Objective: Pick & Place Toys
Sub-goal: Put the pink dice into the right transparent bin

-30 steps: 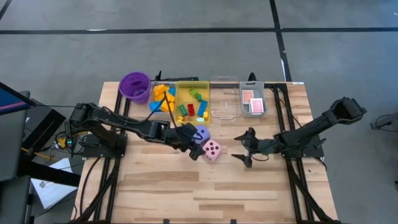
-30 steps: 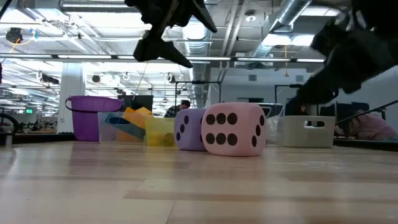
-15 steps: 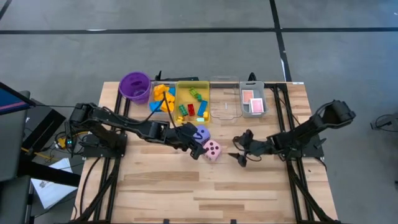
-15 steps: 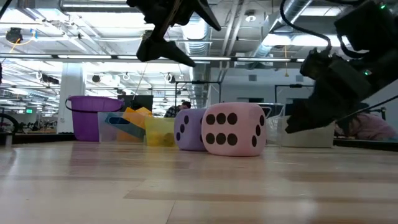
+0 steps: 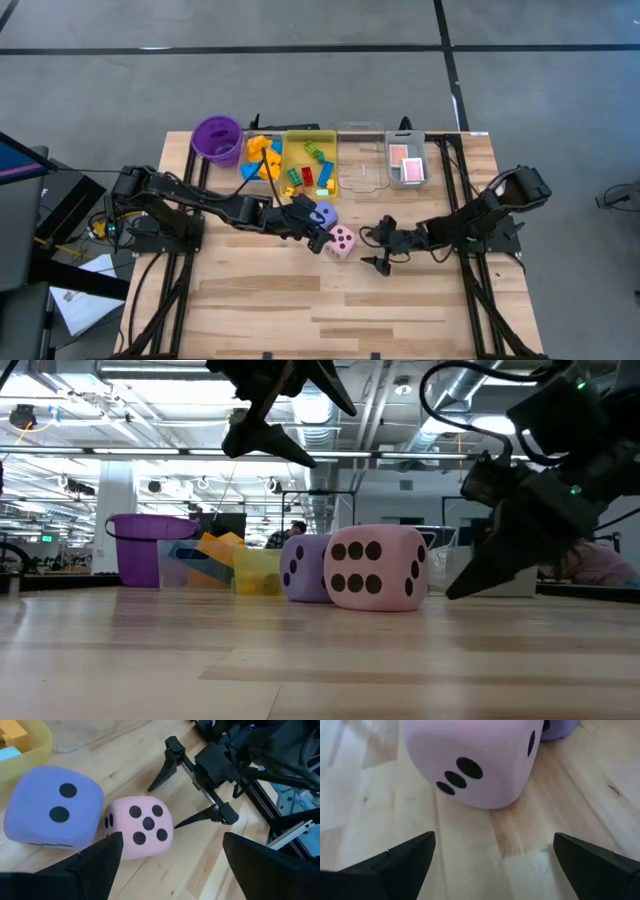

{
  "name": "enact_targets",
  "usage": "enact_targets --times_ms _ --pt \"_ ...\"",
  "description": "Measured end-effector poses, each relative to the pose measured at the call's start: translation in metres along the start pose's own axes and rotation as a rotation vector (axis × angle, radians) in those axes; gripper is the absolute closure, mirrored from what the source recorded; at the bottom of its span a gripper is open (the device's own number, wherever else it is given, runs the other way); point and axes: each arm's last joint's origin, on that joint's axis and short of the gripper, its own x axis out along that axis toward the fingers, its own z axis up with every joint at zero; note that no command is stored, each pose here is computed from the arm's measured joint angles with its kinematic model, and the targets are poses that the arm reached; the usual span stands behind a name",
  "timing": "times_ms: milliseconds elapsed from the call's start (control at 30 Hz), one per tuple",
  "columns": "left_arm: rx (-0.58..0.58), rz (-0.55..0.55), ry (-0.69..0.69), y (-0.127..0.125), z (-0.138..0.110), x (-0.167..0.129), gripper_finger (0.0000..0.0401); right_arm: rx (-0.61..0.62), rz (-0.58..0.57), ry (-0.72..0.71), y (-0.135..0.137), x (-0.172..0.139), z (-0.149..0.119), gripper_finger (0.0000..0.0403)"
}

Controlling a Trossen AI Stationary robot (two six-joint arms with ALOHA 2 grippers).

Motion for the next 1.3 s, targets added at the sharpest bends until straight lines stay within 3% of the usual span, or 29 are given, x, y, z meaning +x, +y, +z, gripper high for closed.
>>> enact_targets --times_ms 267,500,867,1100,1300 --pt "-0.019 0.001 0.001 0.000 0.000 0.000 0.0064 -0.153 0.066 -0.133 0.010 0.018 -0.002 0.0004" --pt "-0.036 -0.004 -0.003 0.000 0.000 0.000 0.0064 -0.187 0.118 -0.245 0.017 0.030 -0.008 0.0004" --pt "-0.125 -0.006 0.017 -0.002 -0.004 -0.001 0.0064 -0.209 0.080 -0.296 0.009 0.052 -0.034 0.0003" --pt "-0.257 0.037 0.054 0.008 -0.030 0.003 0.0064 -0.197 0.082 -0.309 0.009 0.051 -0.034 0.0003" --pt "-0.399 0.062 0.049 0.031 -0.062 0.024 0.0064 -0.195 0.080 -0.308 0.009 0.051 -0.034 0.0003"
